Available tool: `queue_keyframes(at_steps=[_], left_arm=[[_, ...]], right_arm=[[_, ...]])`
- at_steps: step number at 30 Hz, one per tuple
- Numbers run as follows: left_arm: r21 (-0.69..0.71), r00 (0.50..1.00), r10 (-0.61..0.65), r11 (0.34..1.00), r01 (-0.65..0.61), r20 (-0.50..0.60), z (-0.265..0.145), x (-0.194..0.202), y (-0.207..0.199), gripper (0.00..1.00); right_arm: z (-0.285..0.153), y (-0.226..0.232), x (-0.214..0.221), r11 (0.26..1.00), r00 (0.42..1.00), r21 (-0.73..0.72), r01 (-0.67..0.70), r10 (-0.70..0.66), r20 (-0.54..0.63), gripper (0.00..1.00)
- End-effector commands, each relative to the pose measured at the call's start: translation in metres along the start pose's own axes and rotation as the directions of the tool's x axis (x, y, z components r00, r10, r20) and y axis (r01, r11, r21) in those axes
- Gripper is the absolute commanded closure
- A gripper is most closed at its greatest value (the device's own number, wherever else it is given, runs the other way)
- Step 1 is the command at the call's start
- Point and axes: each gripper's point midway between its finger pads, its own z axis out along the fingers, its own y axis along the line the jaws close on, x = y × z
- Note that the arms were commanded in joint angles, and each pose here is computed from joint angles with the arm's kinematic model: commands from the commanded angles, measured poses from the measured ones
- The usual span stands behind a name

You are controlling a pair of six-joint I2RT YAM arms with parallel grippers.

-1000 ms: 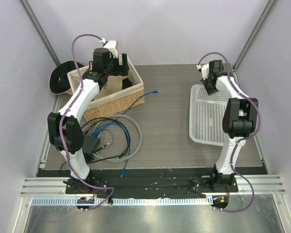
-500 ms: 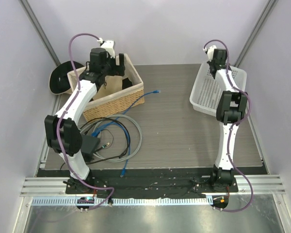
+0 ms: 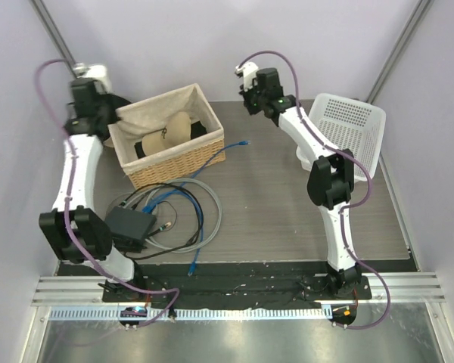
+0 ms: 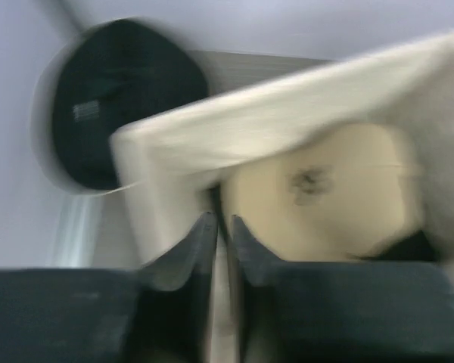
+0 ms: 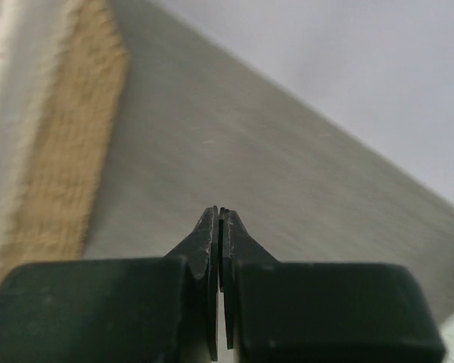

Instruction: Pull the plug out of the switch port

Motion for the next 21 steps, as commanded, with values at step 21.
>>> queue_keyframes(at_steps=[21], left_arm=[[-0.025, 0.863, -0.275, 0.956, 0.292, -0.424, 0.099, 0.118, -0.012, 1.00]], right_arm=[[-0.017, 0.037, -0.009, 0.996, 0.998, -0.067, -0.057, 0.056, -0.016, 0.99]])
